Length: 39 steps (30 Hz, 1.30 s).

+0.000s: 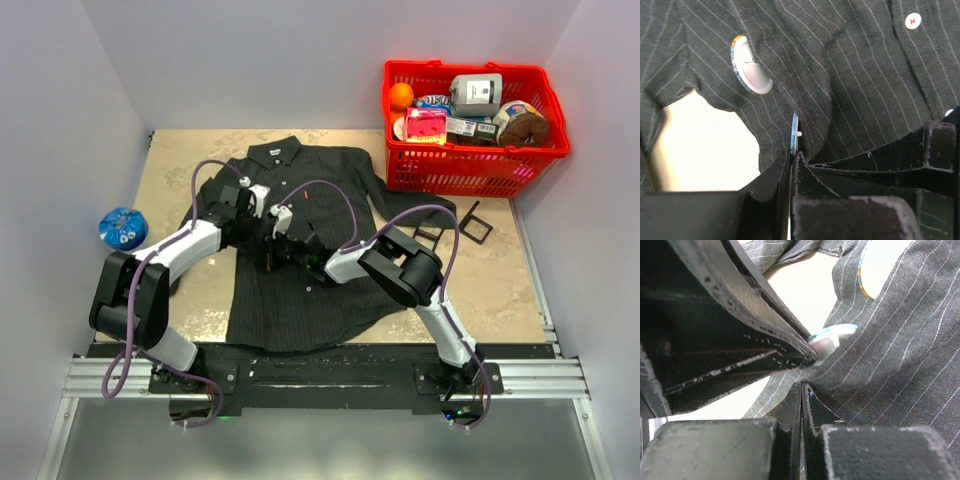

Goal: Pin the brooch onto the clothing
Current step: Cross the brooch over the flattened clothing.

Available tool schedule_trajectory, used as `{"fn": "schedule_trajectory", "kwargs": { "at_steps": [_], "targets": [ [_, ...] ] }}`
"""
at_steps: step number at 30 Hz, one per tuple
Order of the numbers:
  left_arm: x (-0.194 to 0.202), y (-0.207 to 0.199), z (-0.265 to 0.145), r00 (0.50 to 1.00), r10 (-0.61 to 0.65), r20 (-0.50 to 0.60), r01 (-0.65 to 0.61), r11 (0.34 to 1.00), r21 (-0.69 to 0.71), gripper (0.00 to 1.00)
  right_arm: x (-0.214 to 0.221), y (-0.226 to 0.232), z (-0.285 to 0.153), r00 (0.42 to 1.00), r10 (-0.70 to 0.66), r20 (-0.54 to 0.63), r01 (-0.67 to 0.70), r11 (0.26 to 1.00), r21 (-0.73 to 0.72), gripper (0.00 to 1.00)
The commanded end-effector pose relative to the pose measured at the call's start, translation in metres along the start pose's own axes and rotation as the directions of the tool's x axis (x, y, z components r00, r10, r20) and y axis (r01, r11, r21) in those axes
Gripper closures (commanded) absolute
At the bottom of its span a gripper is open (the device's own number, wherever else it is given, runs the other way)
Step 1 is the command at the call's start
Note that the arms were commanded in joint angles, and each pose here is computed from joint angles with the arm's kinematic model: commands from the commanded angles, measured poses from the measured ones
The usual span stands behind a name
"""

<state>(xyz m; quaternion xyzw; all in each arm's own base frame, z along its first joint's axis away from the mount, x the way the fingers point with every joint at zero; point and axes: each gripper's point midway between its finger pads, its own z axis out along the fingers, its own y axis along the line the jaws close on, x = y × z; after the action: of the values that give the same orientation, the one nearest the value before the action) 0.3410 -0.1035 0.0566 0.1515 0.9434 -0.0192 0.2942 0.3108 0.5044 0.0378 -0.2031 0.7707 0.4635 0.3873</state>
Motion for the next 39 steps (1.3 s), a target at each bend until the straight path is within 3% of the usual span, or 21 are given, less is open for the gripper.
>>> {"fn": "schedule_trajectory", "kwargs": {
  "at_steps": [1,20,26,28,33,39],
  "targets": [
    [-0.032,-0.017,-0.009,0.991,-0.017,0.134,0.001,0.993,0.118,1.0,-0.007,0.018,0.005,1.0,-0.012,0.015,0.013,0.997,-0.07,1.0],
    [-0.051,-0.016,-0.027,0.963,-0.122,0.241,0.052,0.959,0.278,1.0,-0.003,0.011,0.003,1.0,0.03,0.003,-0.029,0.994,-0.102,1.0],
    [-0.047,-0.007,-0.023,0.964,-0.139,0.225,0.08,0.964,0.254,1.0,-0.02,0.02,-0.008,1.0,0.012,0.024,-0.009,0.992,-0.126,1.0],
    [-0.046,-0.001,-0.022,0.963,-0.153,0.221,0.099,0.966,0.24,1.0,-0.024,0.02,-0.017,1.0,-0.006,0.027,0.009,0.993,-0.115,0.92],
    [-0.045,0.001,-0.021,0.963,-0.168,0.212,0.113,0.961,0.252,1.0,-0.063,0.026,-0.049,0.993,-0.083,0.083,0.09,0.992,-0.088,0.53],
    [-0.044,-0.006,-0.022,0.966,-0.148,0.214,0.078,0.95,0.303,1.0,-0.088,0.001,-0.087,0.992,-0.082,0.1,0.09,0.993,-0.077,0.39]
  ]
}}
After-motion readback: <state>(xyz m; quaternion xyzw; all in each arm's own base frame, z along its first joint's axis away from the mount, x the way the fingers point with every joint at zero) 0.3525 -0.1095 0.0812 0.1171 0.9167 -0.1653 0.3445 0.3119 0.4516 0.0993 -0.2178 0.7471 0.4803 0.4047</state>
